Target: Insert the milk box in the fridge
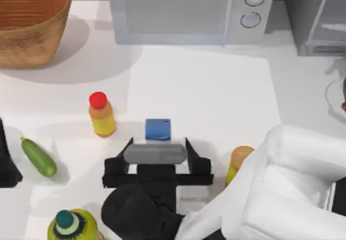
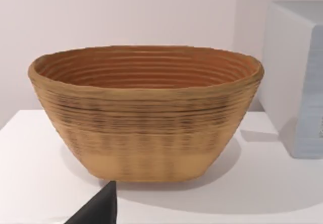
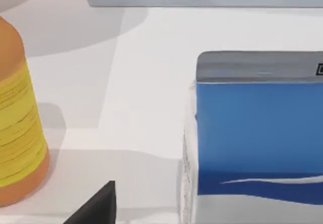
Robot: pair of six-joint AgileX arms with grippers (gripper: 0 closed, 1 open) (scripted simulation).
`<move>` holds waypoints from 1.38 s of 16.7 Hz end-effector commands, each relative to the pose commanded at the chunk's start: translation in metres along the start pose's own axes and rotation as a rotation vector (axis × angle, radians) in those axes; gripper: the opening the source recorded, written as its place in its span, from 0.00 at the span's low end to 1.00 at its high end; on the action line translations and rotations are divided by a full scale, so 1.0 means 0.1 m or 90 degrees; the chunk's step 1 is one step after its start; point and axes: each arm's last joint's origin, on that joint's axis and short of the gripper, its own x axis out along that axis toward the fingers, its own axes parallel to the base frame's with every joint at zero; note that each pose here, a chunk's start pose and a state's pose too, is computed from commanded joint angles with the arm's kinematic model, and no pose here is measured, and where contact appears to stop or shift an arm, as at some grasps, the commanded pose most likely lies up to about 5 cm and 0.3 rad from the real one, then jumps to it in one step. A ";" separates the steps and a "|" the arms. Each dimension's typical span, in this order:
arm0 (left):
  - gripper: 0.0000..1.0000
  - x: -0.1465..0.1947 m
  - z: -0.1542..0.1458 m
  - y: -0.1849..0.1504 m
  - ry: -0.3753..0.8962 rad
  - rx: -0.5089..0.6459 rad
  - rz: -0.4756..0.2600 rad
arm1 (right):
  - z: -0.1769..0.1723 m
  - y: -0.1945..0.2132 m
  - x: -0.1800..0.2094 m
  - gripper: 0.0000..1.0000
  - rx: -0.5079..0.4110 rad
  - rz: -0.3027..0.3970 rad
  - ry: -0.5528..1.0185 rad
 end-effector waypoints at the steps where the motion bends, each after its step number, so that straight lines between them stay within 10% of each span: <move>1: 1.00 0.00 0.00 0.00 0.000 0.000 0.000 | 0.00 0.01 0.04 1.00 0.002 0.001 0.000; 11: 1.00 0.00 0.00 0.00 0.000 0.000 0.000 | 0.00 0.02 0.48 1.00 0.002 0.002 -0.002; 23: 1.00 0.00 0.00 0.00 0.000 0.000 0.000 | 0.00 0.02 0.48 0.10 0.002 0.002 -0.002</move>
